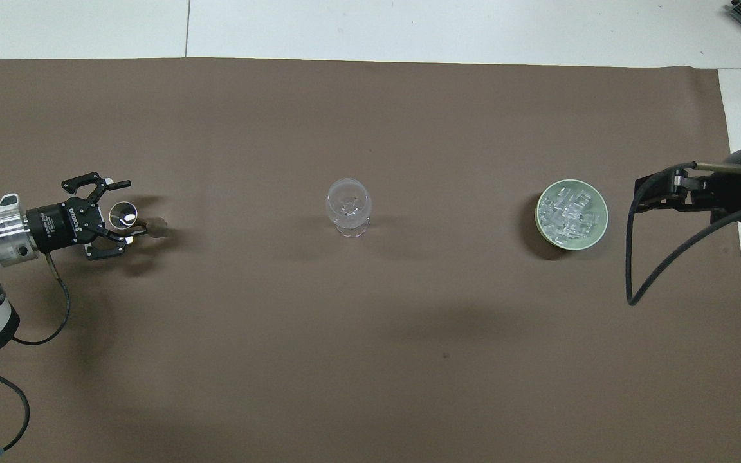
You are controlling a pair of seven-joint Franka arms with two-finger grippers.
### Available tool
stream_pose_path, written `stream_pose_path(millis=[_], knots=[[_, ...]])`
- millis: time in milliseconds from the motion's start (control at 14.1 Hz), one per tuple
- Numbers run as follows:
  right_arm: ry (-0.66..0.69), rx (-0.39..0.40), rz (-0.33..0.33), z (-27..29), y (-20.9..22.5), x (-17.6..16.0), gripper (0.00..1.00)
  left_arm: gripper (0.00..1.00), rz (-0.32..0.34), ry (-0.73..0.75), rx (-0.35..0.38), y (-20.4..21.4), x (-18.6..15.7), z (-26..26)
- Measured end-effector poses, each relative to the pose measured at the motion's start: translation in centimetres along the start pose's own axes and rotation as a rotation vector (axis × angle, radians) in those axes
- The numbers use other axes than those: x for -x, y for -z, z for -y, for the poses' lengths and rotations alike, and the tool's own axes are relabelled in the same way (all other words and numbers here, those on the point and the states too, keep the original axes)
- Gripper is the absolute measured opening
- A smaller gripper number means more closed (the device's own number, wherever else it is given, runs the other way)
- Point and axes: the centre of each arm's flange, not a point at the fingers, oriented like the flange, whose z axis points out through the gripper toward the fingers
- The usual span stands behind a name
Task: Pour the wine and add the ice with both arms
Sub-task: 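Close the left gripper on the small dark bottle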
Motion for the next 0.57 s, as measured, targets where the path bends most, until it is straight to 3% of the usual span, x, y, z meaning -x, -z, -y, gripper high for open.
stream_pose_path(millis=[567], knots=[[0.000,0.000,0.000,0.00,0.00,0.00,1.00,0.98,-0.001,0.009,-0.005,-0.59,-0.20,0.53]])
